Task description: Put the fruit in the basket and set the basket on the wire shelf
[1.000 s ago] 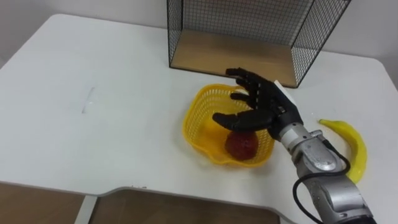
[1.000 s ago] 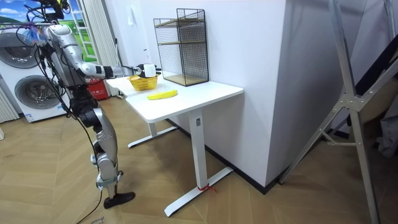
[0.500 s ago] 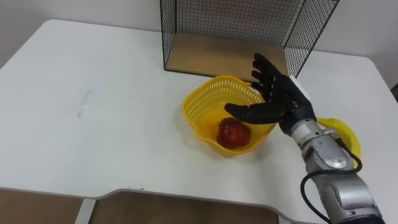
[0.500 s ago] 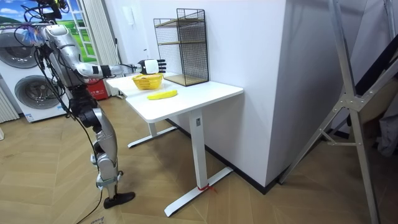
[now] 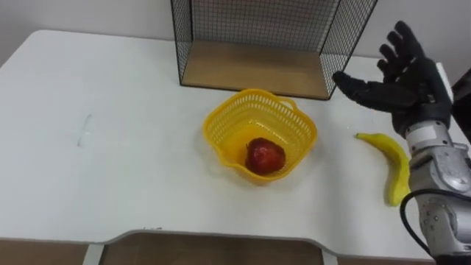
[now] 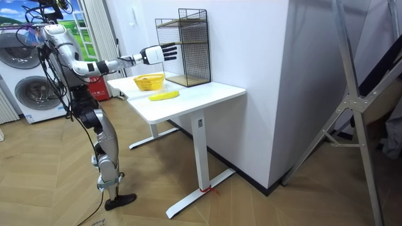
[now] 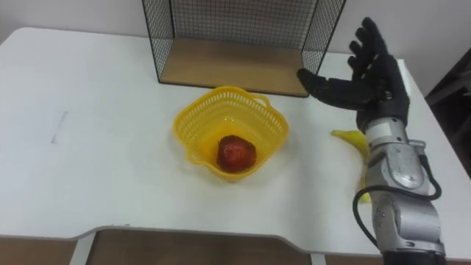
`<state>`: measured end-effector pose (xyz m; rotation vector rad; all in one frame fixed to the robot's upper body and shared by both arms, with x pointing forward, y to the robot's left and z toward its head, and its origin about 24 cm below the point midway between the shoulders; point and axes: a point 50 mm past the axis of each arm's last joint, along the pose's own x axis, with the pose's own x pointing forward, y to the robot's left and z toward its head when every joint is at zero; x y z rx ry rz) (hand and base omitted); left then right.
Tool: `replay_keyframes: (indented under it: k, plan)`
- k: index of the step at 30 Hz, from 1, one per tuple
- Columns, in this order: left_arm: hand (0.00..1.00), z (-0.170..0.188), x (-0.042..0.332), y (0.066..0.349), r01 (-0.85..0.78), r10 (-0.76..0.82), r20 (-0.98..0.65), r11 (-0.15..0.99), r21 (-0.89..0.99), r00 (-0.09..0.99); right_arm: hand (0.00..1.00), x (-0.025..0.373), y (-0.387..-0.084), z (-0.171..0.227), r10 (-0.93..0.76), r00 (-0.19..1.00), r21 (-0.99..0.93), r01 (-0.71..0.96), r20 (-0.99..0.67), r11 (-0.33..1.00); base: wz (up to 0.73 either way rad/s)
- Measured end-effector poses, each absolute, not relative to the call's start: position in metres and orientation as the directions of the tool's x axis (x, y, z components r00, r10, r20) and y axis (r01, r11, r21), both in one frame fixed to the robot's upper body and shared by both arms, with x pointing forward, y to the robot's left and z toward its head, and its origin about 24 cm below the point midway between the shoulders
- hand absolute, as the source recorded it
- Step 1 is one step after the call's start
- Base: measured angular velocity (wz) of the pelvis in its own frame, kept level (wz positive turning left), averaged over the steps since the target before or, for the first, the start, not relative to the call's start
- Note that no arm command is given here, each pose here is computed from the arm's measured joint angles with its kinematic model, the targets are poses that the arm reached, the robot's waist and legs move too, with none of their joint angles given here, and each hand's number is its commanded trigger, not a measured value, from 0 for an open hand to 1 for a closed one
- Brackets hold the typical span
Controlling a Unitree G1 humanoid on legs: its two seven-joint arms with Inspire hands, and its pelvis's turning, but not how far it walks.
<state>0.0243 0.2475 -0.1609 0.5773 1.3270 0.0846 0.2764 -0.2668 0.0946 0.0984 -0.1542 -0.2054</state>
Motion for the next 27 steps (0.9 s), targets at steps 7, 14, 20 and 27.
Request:
replay_keyframes:
  k: [7,14,20,27]
  plan:
    - [0.00,-0.158,0.031,0.252,0.244,0.391,-0.874,0.852,0.462,0.289,0.00,0.275,-0.273,0.097,-0.254,0.956,0.091,0.243,0.147,0.966,-0.04]
    - [0.00,-0.157,0.026,0.258,0.228,0.411,-0.869,0.850,0.475,0.277,0.00,0.269,-0.295,0.074,-0.410,0.910,-0.023,0.412,0.061,0.911,-0.02]
    - [0.00,-0.156,0.023,0.262,0.227,0.424,-0.872,0.849,0.477,0.246,0.00,0.264,-0.309,0.052,-0.477,0.878,-0.113,0.470,-0.041,0.875,0.00]
    - [0.00,-0.156,0.023,0.264,0.229,0.436,-0.871,0.845,0.483,0.228,0.00,0.266,-0.312,0.048,-0.474,0.878,-0.144,0.461,-0.072,0.876,0.00]
